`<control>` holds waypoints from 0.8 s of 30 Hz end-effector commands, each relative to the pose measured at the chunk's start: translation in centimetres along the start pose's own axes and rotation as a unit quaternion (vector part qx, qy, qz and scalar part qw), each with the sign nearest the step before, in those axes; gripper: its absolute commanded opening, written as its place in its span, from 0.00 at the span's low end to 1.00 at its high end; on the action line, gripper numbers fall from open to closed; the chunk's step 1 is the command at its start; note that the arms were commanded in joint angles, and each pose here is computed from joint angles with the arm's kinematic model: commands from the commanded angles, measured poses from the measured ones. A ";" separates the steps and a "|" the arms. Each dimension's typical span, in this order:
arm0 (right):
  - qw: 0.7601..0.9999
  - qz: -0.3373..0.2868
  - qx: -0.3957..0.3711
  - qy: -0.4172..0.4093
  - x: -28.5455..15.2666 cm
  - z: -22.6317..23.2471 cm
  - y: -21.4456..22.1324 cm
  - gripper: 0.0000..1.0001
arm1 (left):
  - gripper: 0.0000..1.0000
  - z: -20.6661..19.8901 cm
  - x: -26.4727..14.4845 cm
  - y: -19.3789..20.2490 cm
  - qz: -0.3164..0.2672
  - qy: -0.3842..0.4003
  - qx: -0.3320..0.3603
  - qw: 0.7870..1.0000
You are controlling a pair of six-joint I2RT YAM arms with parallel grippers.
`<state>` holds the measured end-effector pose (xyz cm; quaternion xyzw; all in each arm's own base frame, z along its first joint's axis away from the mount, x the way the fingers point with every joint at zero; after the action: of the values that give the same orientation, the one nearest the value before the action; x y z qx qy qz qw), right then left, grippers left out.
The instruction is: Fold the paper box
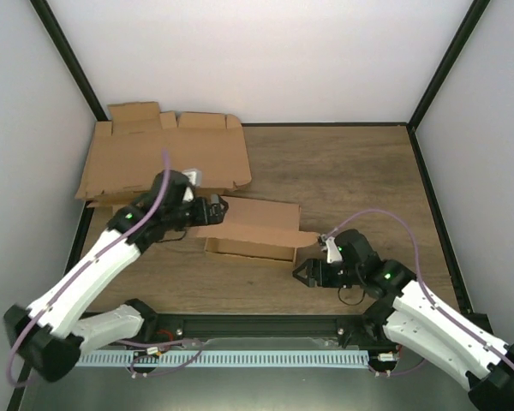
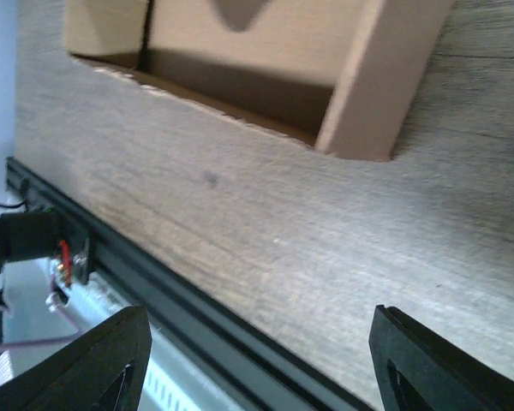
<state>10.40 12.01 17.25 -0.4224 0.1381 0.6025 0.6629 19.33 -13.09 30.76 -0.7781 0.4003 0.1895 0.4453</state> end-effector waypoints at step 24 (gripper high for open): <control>0.990 -0.118 -0.011 0.072 -2.2 5.5 -10.1 0.72 | 0.95 4.9 10.1 4.5 0.166 -0.021 0.062 0.984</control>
<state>15.63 15.25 27.92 -0.4792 0.0778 0.5448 0.6838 22.25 -14.95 18.73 -0.6629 0.5290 0.2655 0.4585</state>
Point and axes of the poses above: each gripper's point midway between its finger pads, its own x axis out along the fingers, its own z axis along the line the jaws close on, y = z × x, the point moved 10 cm from there along -x, back along the fingers, and after that the axes turned 8 degrees about -x, right-handed, at the moved point
